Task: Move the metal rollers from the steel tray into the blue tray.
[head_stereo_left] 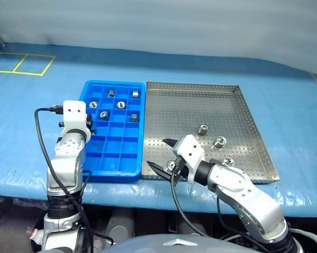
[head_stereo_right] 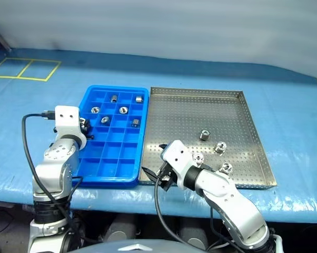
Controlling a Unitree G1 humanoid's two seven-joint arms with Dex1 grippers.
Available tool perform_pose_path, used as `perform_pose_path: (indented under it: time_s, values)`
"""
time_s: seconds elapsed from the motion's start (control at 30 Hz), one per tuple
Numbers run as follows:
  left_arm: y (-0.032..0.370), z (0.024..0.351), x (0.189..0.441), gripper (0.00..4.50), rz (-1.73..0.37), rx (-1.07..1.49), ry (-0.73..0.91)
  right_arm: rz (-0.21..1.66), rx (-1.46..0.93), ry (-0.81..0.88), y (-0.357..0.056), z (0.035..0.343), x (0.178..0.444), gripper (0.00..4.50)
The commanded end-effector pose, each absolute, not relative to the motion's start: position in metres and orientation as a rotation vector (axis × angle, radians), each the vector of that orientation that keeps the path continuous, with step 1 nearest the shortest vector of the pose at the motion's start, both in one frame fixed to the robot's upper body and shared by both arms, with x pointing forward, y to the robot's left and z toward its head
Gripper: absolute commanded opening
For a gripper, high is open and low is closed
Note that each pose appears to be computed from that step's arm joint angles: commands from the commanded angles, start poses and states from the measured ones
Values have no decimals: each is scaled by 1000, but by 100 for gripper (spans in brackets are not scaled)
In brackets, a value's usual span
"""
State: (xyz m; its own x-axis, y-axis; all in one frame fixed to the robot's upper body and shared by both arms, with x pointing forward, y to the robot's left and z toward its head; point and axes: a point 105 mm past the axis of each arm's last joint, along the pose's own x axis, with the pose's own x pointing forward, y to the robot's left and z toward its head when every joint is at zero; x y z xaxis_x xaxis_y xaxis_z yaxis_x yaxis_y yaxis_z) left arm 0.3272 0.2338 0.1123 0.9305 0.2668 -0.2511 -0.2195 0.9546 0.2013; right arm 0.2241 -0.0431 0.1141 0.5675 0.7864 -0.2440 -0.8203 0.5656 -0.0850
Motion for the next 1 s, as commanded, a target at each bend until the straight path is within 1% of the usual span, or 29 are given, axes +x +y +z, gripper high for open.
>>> perform_pose_path:
  time_s: [0.03, 0.23, 0.3, 0.33, 0.37, 0.5, 0.53, 0.63, 0.7, 0.83, 1.0]
  values:
    - [230, 117, 318, 165, 245, 151, 272, 970, -198, 143, -40, 122, 224, 450]
    - [226, 105, 314, 165, 223, 132, 328, 972, -200, 146, -38, 121, 224, 450]
    - [224, 107, 315, 237, 217, 129, 322, 968, -202, 146, -39, 121, 224, 450]
    - [223, 109, 317, 261, 212, 123, 313, 964, -203, 146, -40, 122, 225, 450]
    - [221, 112, 318, 299, 204, 122, 303, 960, -203, 146, -40, 122, 225, 450]
    - [211, 131, 330, 432, 156, 131, 213, 926, -211, 146, -46, 122, 225, 450]
    - [208, 136, 333, 446, 134, 129, 189, 919, -213, 146, -48, 123, 225, 450]
    - [172, 156, 344, 446, -88, 90, 100, 855, -220, 146, -61, 125, 227, 450]
    - [146, 162, 349, 446, -235, 79, 81, 797, -232, 158, -73, 124, 228, 450]
    - [101, 160, 348, 446, -542, 111, 99, 701, -251, 190, -95, 121, 225, 450]
    - [64, 158, 355, 446, -759, 179, 122, 589, -256, 220, -119, 118, 219, 450]
